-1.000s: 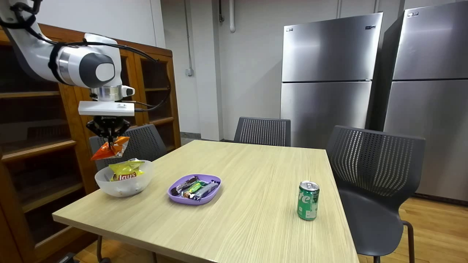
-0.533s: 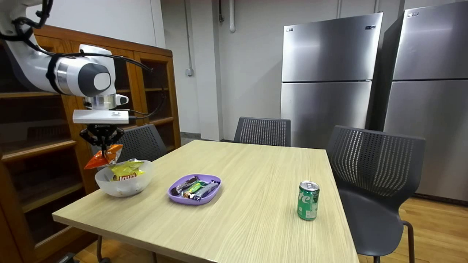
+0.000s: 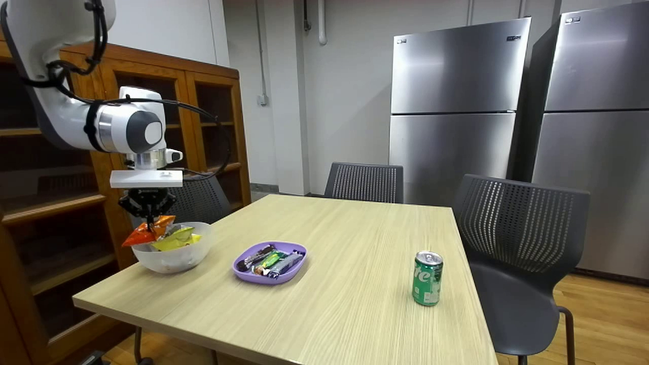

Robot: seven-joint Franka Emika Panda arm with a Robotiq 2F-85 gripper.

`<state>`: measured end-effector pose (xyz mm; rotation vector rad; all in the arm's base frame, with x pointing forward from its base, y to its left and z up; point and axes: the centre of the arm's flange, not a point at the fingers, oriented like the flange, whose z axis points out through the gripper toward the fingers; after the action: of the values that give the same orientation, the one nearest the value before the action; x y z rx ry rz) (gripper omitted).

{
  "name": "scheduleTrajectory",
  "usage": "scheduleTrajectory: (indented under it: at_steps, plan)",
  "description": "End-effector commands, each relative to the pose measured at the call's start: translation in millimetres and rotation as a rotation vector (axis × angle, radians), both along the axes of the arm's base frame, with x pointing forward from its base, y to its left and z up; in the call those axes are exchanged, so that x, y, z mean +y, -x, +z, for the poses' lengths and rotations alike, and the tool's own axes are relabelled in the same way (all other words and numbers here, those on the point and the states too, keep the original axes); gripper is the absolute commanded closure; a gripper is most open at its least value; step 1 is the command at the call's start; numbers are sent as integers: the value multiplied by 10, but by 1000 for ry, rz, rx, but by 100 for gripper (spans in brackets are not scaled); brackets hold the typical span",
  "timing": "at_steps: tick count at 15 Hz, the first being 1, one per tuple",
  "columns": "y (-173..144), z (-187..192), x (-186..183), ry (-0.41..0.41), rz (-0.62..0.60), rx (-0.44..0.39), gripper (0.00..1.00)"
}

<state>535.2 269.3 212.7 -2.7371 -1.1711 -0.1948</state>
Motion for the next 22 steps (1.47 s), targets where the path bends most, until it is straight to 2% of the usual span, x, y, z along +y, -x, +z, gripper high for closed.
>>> scheduleTrajectory:
  at_steps: [1, 11, 12, 13, 15, 22]
  plan:
    - [-199, -9, 66, 12, -25, 6, 100]
    - [-285, 49, -93, 7, -53, -17, 100]
    - [-275, 58, -105, 7, -50, -17, 95]
    - [-267, 68, -112, 8, -48, -18, 73]
    - [-250, 96, -124, 3, -46, -20, 68]
    - [-146, 309, -171, -31, -29, -50, 18]
